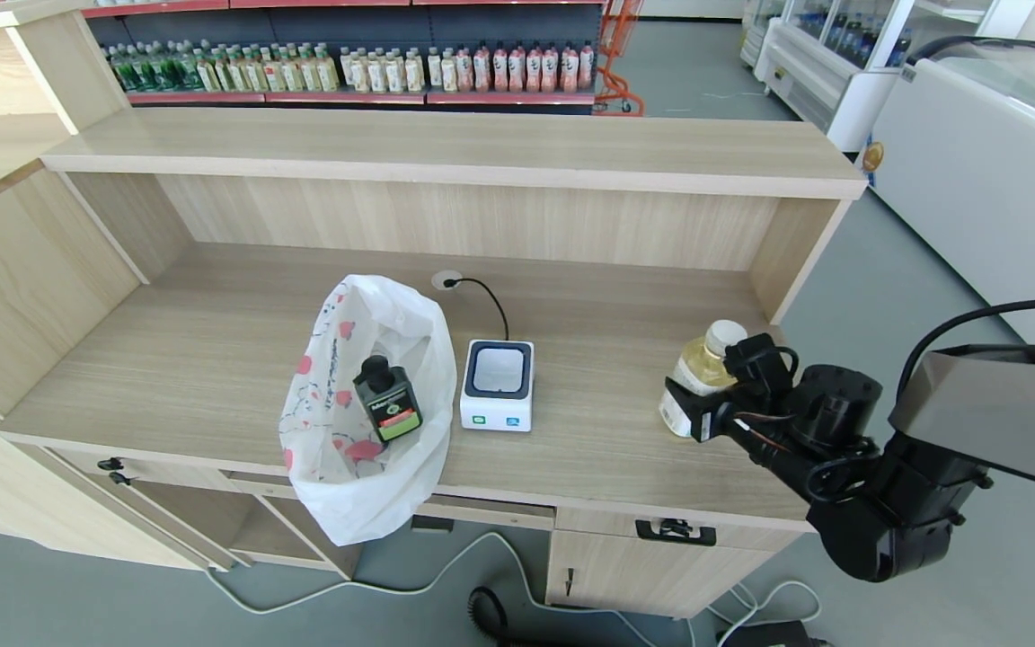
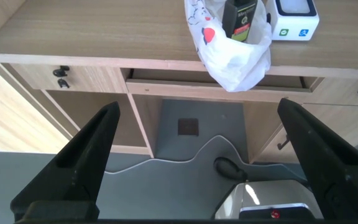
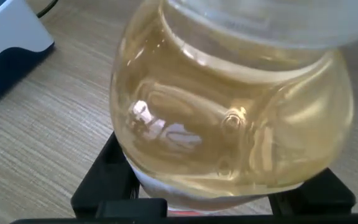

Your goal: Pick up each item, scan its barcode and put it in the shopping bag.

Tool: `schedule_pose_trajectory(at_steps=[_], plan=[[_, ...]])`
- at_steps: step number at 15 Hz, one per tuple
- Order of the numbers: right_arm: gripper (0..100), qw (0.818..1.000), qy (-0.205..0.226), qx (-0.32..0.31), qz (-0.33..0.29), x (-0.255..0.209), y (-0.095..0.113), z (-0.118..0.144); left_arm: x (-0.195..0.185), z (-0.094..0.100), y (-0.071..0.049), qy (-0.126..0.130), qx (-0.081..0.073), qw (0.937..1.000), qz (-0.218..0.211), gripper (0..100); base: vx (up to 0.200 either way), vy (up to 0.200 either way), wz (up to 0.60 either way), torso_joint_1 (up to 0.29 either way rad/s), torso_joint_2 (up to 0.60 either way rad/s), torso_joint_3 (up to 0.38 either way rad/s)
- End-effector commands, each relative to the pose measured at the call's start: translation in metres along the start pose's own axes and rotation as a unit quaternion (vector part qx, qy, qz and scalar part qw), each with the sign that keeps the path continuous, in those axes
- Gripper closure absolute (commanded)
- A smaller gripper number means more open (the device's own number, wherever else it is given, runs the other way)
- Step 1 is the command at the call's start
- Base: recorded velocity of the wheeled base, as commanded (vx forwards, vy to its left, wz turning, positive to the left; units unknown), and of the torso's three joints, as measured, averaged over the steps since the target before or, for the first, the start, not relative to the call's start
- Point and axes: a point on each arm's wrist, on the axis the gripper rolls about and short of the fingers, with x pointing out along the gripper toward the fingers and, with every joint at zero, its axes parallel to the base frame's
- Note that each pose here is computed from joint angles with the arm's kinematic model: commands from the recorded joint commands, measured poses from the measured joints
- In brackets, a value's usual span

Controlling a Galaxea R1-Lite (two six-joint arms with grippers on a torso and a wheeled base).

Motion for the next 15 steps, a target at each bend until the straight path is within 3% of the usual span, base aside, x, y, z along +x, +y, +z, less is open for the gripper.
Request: schedule_pose_trajectory(at_steps=[1,5,8,11,12,15], plan=[[100,1.000,-0.024,0.000,-0.006,-0.004,-0.005,0.017,0.000,0.000,0.000,0.000,0.000,1.0000,0.000,0,0.000,0.000,0.00,0.000,0.00,0.000],[100,0.996,-0.044,0.079,-0.008,-0.051,-0.016,0.095,0.000,0.000,0.000,0.000,0.000,1.0000,0.000,0,0.000,0.000,0.00,0.000,0.00,0.000],[100,0.983,-0.045,0.152,0.095,-0.111,-0.014,0.158,0.000,0.000,0.000,0.000,0.000,1.0000,0.000,0,0.000,0.000,0.00,0.000,0.00,0.000],[100,0.950,-0.039,0.221,0.216,-0.155,0.005,0.212,0.000,0.000,0.000,-0.001,0.000,1.0000,0.000,0,0.000,0.000,0.00,0.000,0.00,0.000],[100,0.929,-0.027,0.240,0.281,-0.175,0.020,0.230,0.000,0.000,0.000,0.000,0.000,1.0000,0.000,0,0.000,0.000,0.00,0.000,0.00,0.000],[100,0.897,-0.019,0.251,0.362,-0.193,0.046,0.243,0.000,0.000,0.000,0.000,0.000,1.0000,0.000,0,0.000,0.000,0.00,0.000,0.00,0.000]])
